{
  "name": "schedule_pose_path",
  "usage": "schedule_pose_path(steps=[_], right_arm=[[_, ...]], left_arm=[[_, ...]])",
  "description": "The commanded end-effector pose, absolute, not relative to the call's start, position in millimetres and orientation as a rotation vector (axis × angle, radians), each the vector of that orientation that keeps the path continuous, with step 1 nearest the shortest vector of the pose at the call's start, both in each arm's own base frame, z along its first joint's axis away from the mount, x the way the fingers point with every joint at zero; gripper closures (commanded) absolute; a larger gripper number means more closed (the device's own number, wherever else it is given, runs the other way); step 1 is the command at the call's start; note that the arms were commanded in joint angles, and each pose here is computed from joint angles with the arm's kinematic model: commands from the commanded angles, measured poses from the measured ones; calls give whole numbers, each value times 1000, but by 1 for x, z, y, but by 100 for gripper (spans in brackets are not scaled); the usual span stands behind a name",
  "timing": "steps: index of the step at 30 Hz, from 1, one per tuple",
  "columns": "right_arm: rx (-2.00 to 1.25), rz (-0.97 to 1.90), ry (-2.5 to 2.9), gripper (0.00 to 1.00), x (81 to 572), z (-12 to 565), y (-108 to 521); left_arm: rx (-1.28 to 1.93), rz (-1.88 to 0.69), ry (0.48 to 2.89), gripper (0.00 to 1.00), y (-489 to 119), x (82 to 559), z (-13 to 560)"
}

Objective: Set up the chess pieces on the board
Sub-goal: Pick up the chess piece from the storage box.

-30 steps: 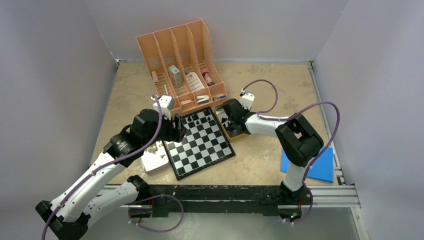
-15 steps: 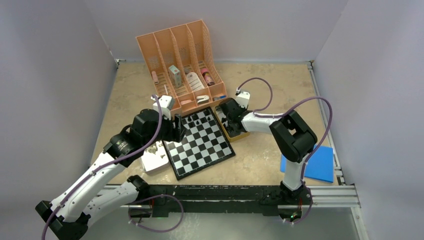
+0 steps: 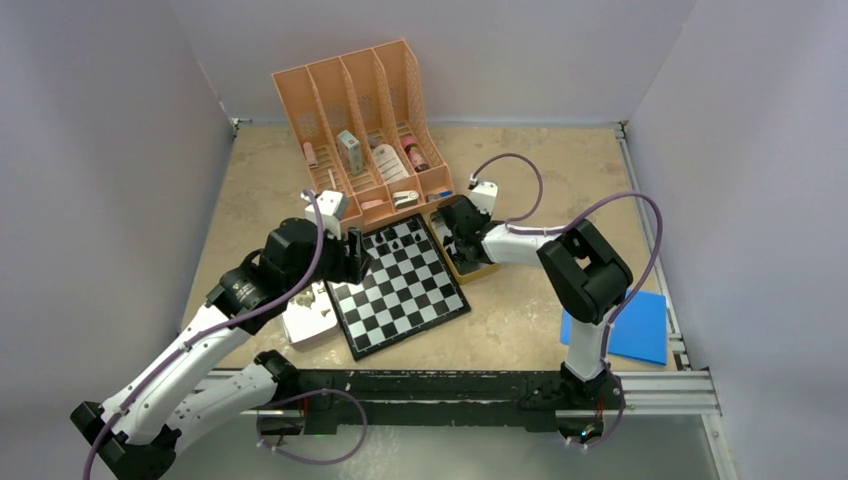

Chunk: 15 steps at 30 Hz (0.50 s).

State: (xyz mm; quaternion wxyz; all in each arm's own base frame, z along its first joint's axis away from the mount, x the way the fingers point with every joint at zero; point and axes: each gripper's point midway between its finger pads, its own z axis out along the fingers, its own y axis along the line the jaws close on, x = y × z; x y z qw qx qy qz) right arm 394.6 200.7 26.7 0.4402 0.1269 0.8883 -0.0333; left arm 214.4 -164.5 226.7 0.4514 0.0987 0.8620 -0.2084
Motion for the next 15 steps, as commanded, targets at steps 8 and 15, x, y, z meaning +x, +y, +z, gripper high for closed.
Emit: schedule_pose_path(steps=[8, 15], right_arm=[[261, 57, 2080, 81, 400, 92, 208], [23, 262, 1970, 84, 373, 151, 242]], left_arm=[[206, -527, 2115, 40, -165, 216, 231], [223, -518, 2133, 41, -170, 221, 242]])
